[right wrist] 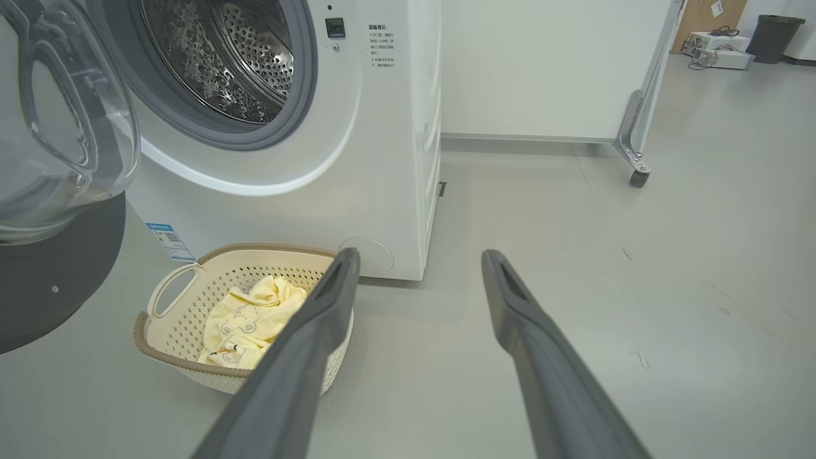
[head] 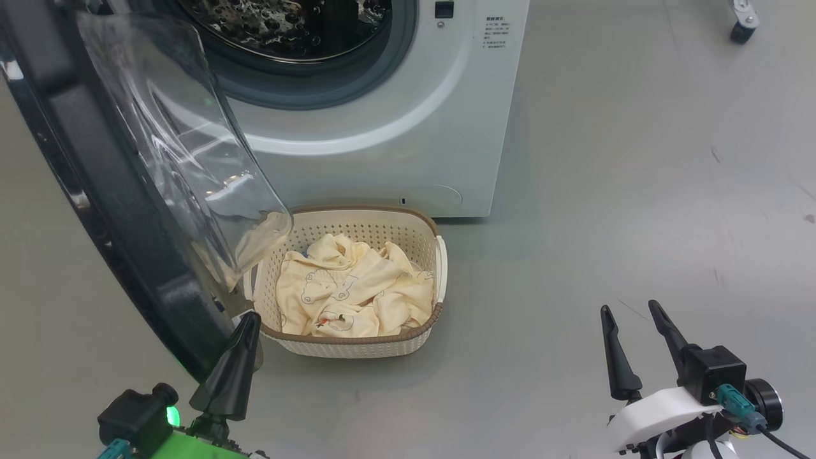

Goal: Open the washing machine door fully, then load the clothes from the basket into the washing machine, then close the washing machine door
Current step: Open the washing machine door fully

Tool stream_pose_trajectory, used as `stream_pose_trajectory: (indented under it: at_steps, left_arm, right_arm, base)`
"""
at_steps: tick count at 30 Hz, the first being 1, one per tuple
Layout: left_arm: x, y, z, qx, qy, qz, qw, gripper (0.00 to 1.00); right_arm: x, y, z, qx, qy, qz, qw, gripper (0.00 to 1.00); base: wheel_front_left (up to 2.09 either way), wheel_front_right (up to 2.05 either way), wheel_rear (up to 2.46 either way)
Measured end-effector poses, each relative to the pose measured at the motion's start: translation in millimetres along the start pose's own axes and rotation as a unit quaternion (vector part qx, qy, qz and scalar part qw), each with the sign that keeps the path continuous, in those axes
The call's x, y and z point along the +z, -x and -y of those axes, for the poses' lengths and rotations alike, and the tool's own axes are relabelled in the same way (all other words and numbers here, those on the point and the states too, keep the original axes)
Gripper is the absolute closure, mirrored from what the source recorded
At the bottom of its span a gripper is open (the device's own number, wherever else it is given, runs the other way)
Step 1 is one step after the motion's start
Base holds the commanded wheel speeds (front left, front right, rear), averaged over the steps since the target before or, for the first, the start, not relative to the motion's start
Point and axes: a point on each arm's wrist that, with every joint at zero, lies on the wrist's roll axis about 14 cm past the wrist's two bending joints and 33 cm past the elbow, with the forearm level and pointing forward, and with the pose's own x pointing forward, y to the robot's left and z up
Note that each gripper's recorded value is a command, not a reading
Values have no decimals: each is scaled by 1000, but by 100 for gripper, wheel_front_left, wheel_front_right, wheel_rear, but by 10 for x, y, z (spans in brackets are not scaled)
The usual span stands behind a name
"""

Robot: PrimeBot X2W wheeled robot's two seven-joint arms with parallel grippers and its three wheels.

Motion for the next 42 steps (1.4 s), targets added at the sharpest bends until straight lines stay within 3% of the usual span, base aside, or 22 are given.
stream_pose_trajectory:
  at_steps: [8,15,23,32,42]
  left_arm:
    - [44,110,-212,41,-3,6,999,100]
    - [110,311,-606,116,-23,10,993,100]
    - [166,720,-1104,223,-40,11,974,100]
    - [243,919,-1450,280,-52,13,958,100]
    - [313,985,-1900,342,-44,18,939,100]
  right_arm:
    - [30,-50,-104,17,2,4,1000,0]
    - [47,-111,-221,35,1,6,999,0]
    - [44,-163,-472,74,-2,5,997,0]
    - [25,-135,-549,87,-5,2,996,0]
    - [-47,-142,-399,68,-5,-8,998,0]
  base:
    - [0,0,0]
    - [0,0,0]
    - [0,0,0]
    - [0,0,0]
    - [0,0,0]
